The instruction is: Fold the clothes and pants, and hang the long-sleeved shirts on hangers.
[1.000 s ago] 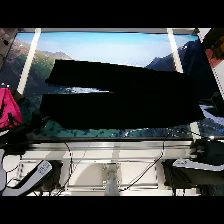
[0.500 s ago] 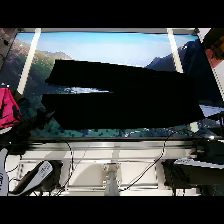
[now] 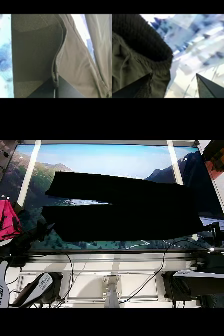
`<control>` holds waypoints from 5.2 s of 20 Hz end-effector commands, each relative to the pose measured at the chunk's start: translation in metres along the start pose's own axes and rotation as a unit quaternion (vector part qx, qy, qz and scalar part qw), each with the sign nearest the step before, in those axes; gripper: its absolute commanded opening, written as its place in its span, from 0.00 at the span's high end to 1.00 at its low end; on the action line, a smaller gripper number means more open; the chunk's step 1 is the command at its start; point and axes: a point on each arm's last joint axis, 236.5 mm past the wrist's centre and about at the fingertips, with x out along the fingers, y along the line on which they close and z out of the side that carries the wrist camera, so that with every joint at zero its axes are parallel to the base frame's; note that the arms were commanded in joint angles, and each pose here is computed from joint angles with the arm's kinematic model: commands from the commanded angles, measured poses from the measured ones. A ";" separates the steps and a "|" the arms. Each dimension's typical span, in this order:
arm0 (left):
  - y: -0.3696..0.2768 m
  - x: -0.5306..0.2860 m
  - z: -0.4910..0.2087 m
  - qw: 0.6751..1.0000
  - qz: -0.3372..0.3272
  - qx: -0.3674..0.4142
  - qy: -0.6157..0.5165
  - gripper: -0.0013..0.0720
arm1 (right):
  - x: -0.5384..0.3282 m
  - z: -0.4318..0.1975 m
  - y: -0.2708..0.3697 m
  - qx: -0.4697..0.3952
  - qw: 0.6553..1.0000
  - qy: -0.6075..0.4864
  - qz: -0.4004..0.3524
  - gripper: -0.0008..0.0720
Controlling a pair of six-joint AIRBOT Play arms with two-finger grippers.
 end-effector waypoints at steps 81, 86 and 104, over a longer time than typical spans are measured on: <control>-0.204 0.224 0.223 0.981 -0.108 -0.028 -0.159 0.97 | 0.011 0.144 0.239 0.357 0.875 -0.235 0.228 0.97; -0.203 0.226 0.253 0.971 -0.108 -0.047 -0.208 0.50 | 0.001 0.172 0.287 0.226 0.908 -0.262 0.235 0.38; -0.385 0.154 0.092 0.925 -0.294 0.241 0.014 0.49 | -0.064 0.099 0.092 -0.007 1.000 0.021 0.007 0.26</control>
